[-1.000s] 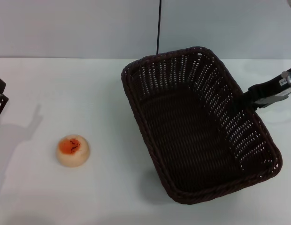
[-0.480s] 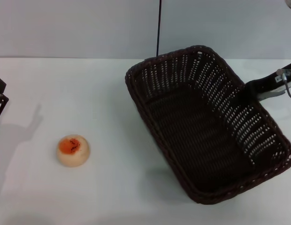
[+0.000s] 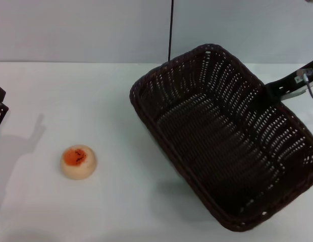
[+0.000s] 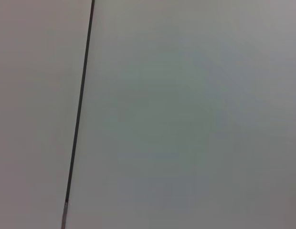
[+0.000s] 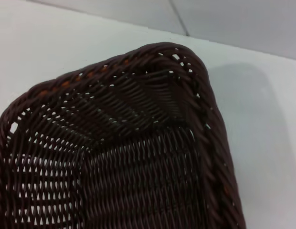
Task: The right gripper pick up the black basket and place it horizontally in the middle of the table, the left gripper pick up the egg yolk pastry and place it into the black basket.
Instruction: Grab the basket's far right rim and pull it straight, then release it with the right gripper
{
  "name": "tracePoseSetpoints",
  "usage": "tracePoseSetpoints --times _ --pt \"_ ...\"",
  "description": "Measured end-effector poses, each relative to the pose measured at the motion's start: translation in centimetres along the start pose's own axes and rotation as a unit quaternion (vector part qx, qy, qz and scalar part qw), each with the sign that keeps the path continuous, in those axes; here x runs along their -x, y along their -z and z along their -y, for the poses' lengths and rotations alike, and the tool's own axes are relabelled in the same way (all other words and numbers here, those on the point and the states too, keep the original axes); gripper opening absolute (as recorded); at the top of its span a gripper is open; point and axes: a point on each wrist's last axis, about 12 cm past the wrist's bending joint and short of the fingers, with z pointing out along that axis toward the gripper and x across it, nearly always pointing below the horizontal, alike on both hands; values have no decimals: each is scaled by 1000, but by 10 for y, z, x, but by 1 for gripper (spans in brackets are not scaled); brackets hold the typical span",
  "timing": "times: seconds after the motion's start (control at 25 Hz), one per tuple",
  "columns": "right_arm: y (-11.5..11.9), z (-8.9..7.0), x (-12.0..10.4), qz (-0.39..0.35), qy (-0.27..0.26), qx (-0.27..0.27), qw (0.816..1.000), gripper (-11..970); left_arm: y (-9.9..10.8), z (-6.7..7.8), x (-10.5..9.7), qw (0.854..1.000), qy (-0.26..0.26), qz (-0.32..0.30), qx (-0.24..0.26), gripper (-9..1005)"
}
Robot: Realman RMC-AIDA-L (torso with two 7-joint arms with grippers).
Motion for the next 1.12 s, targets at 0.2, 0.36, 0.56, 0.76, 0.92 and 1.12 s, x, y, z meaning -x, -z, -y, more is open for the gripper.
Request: tracePoseSetpoints --times 0.2,0.36,0.56,0.76,0.92,1.12 --pt "6 -16 8 -18 94 -22 995 120 1 0 0 1000 -1 -1 0 823" --pt "2 -30 16 -36 184 -35 982 119 2 1 0 1000 0 -1 -3 822" --pt "-1 -48 27 -34 294 -58 953 119 9 2 0 1000 2 -4 -4 821" --pt "0 -68 34 -23 401 -70 913 119 18 6 0 1000 7 -5 -8 820" --pt "-6 -83 35 -27 480 -67 874 119 24 10 0 1000 18 -1 -3 819" --pt "-16 -93 38 -29 528 -69 846 120 30 13 0 1000 28 1 3 818"
